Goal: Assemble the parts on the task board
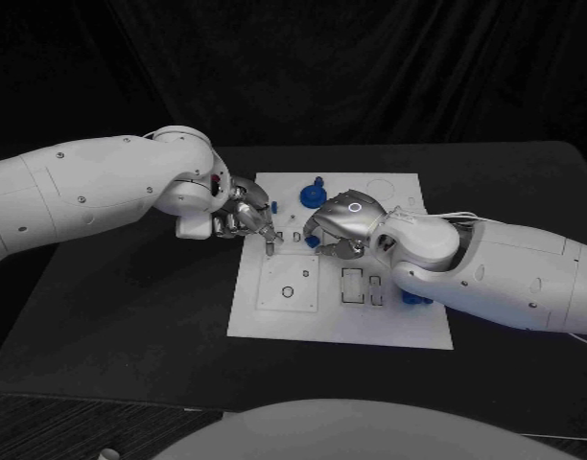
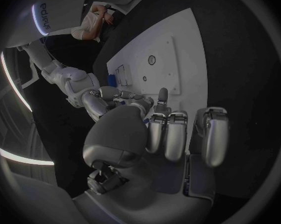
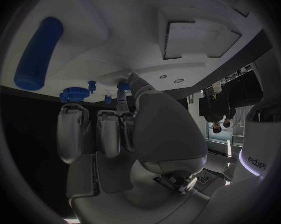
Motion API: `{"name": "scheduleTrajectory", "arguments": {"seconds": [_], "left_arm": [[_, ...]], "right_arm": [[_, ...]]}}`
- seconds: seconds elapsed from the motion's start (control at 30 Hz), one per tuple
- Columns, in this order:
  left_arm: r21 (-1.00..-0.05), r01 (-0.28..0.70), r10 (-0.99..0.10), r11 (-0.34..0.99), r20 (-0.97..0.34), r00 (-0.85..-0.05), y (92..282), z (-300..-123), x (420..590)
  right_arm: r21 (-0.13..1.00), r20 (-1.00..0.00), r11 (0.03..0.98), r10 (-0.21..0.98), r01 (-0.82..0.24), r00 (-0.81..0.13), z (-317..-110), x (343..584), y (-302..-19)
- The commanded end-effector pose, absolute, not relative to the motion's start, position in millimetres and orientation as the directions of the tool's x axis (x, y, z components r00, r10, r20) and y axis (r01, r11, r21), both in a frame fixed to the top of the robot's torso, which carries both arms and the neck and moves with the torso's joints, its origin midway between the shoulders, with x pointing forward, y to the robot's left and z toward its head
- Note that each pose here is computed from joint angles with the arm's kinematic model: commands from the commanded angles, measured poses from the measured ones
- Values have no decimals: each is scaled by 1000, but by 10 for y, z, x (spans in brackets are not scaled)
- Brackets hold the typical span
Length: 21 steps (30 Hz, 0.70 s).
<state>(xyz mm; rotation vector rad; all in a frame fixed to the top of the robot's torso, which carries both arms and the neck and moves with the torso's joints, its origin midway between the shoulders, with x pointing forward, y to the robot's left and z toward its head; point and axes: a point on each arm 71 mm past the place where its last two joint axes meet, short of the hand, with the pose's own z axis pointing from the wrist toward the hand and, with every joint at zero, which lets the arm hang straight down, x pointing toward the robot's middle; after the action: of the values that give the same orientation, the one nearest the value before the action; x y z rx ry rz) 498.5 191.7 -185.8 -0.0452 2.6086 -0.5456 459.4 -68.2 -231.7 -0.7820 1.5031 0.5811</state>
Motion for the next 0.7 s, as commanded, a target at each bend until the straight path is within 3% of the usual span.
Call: {"name": "scheduleTrajectory", "arguments": {"seconds": [0.03, 0.33, 0.7], "left_arm": [[-403, 70, -122, 912, -431, -894, 1897, -1864, 4972], [-402, 67, -123, 913, -429, -895, 1907, -1871, 4970], [-401, 67, -122, 914, -428, -895, 1910, -1874, 4969]], "right_arm": [[-114, -991, 647, -129, -754, 39, -2324, 4586, -692], [-103, -994, 644, -82, -758, 65, -2289, 4581, -719], [-66, -997, 651, -66, -757, 31, -2294, 4594, -737]]}}
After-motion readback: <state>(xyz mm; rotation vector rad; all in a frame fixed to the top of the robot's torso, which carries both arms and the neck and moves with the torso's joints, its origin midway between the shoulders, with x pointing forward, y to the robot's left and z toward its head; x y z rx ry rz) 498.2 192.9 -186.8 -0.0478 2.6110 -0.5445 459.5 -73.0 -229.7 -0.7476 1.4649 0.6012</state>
